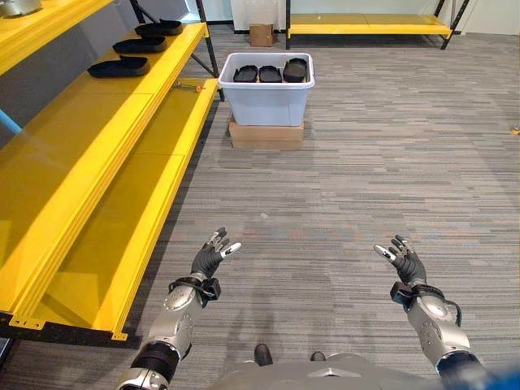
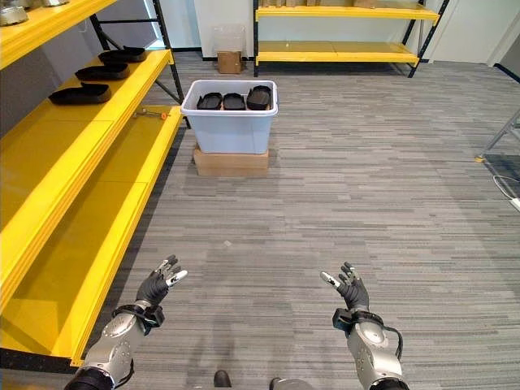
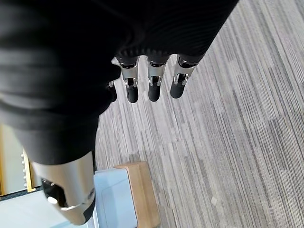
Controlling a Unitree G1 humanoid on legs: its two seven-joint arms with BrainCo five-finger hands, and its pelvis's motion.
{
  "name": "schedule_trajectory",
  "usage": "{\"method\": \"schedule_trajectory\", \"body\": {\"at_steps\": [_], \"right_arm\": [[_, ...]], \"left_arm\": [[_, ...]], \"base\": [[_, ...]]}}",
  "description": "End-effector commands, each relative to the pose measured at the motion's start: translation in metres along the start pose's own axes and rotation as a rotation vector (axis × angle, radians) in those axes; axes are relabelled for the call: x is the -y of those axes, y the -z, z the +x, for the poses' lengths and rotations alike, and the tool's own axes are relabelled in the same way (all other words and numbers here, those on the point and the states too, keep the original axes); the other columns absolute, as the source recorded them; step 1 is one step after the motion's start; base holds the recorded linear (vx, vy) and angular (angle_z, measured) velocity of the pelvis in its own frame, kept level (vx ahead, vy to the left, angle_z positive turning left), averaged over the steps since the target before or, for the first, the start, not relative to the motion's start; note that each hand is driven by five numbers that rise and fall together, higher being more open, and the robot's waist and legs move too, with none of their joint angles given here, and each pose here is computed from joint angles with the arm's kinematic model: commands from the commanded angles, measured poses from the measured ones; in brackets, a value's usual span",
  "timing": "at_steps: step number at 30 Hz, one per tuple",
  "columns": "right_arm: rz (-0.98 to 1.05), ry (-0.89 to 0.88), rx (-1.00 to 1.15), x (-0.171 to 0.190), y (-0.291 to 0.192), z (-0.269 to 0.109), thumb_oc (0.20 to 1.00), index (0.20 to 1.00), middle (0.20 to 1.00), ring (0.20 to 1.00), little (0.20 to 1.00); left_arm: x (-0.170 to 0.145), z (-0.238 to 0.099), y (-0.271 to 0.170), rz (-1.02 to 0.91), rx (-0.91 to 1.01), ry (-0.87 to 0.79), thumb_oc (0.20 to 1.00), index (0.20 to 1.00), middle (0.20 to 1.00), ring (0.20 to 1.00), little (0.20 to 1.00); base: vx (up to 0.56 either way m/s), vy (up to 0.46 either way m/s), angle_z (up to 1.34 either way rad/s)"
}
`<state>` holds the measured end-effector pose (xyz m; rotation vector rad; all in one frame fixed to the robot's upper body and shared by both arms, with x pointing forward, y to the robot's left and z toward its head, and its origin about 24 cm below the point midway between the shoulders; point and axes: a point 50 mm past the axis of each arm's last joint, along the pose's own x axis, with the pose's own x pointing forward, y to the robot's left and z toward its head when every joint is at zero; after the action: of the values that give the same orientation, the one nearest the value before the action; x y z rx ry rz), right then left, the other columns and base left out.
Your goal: Move parts from the plastic box to the shelf.
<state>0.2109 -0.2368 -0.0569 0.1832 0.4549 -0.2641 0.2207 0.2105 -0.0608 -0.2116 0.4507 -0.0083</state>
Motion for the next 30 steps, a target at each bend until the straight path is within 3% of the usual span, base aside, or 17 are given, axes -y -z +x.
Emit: {"method": "schedule_trajectory", "body": {"at_steps": [1, 10, 15, 19, 30], "right_arm": [[0.052, -0.053, 0.107, -0.015, -0.024, 0.006, 1.000, 1.000, 1.000, 1.000, 1.000], [0.025, -0.092, 0.111, -0.020, -0.023, 0.005, 1.000, 1.000, 1.000, 1.000, 1.000], [0.012, -0.079, 0.135, -0.014, -0.031, 0.009, 1.000, 1.000, 1.000, 1.000, 1.000], [-0.023, -0.101, 0.137, -0.013, -0.041, 0.013, 1.000, 1.000, 1.000, 1.000, 1.000], [-0.051, -0.125, 0.237, -0.018, -0.057, 0.009, 1.000, 1.000, 1.000, 1.000, 1.000]], "left_arm": [[-0.001, 0.008, -0.017, 0.038, 0.064, 0.016, 1.000, 1.000, 1.000, 1.000, 1.000], [-0.001, 0.007, -0.022, 0.053, 0.076, 0.038, 1.000, 1.000, 1.000, 1.000, 1.000], [-0.006, 0.002, -0.002, 0.074, -0.041, 0.080, 1.000, 1.000, 1.000, 1.000, 1.000], [-0.009, -0.009, 0.007, -0.033, -0.070, 0.228, 1.000, 1.000, 1.000, 1.000, 1.000], [-0.002, -0.014, 0.008, 0.035, -0.058, 0.314, 1.000, 1.000, 1.000, 1.000, 1.000]], "base": [[0.03, 0.085, -0.07], [0.00, 0.025, -0.09], [-0.01, 0.106, 0.00], [-0.01, 0.186, -0.14], [0.08, -0.001, -0.11]]}}
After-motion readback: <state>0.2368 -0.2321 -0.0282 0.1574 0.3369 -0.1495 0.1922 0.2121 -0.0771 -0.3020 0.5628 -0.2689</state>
